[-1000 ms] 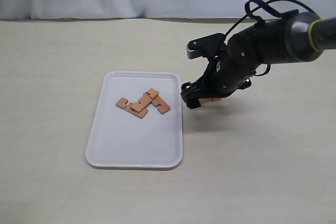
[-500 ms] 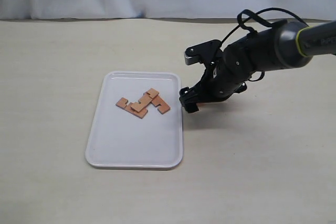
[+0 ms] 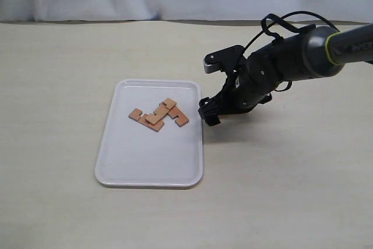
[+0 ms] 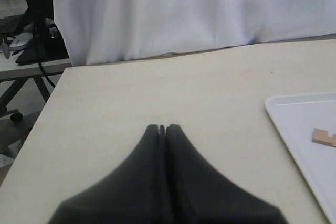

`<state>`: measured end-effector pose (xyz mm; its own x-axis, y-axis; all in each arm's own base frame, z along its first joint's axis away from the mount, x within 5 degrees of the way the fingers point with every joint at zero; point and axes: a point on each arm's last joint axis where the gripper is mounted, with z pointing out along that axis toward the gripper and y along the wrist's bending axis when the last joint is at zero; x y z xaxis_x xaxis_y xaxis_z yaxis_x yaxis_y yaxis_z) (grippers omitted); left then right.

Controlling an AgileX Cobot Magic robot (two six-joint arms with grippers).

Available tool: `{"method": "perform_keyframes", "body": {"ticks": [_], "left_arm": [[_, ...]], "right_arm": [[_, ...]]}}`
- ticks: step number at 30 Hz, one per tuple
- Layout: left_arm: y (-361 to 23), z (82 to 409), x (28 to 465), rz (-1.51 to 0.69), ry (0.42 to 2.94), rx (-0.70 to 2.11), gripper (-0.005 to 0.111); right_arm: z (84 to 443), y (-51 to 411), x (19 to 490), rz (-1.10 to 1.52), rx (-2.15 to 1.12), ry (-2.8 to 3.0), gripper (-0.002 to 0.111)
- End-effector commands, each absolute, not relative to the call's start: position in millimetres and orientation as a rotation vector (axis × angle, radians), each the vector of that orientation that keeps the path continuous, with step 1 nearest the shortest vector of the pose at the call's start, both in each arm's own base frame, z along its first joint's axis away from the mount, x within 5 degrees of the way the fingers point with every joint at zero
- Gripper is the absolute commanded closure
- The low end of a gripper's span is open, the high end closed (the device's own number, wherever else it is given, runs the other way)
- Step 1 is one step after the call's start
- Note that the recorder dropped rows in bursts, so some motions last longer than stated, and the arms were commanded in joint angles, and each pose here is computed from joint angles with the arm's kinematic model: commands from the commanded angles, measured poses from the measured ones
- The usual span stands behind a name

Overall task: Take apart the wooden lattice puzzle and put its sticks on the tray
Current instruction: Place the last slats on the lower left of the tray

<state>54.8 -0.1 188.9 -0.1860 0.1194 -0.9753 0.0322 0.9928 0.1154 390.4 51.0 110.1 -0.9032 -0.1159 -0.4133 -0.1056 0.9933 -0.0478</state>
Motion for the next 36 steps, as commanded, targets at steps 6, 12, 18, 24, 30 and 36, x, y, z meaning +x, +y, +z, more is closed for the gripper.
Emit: {"method": "perform_keyframes", "body": {"ticks": [6,12,18,24,30,36], "left_arm": [[-0.3,188.9,55.0,0.077,1.749,0.115,0.107],[-0.3,188.9,55.0,0.077,1.749,0.115,0.107],[-0.3,188.4,54.9,0.076,1.754,0.114,0.107],[-0.3,188.4,54.9,0.076,1.754,0.114,0.107],[-0.3,188.4,54.9,0.076,1.754,0.114,0.107],[-0.3,188.4,54.9,0.076,1.754,0.114,0.107]], "right_arm": [[111.7,48.7,390.9,-0.028,-0.131,2.710,0.092],[139.5,49.4,387.4,-0.028,-0.127,2.675,0.104],[198.2,84.0,375.6,0.032,-0.239,2.508,0.104],[209.5,182.7,360.0,0.150,-0.538,2.412,0.104],[159.0,236.3,357.6,0.167,-0.701,2.469,0.096],[150.7,237.8,360.0,0.162,-0.698,2.485,0.029]]}}
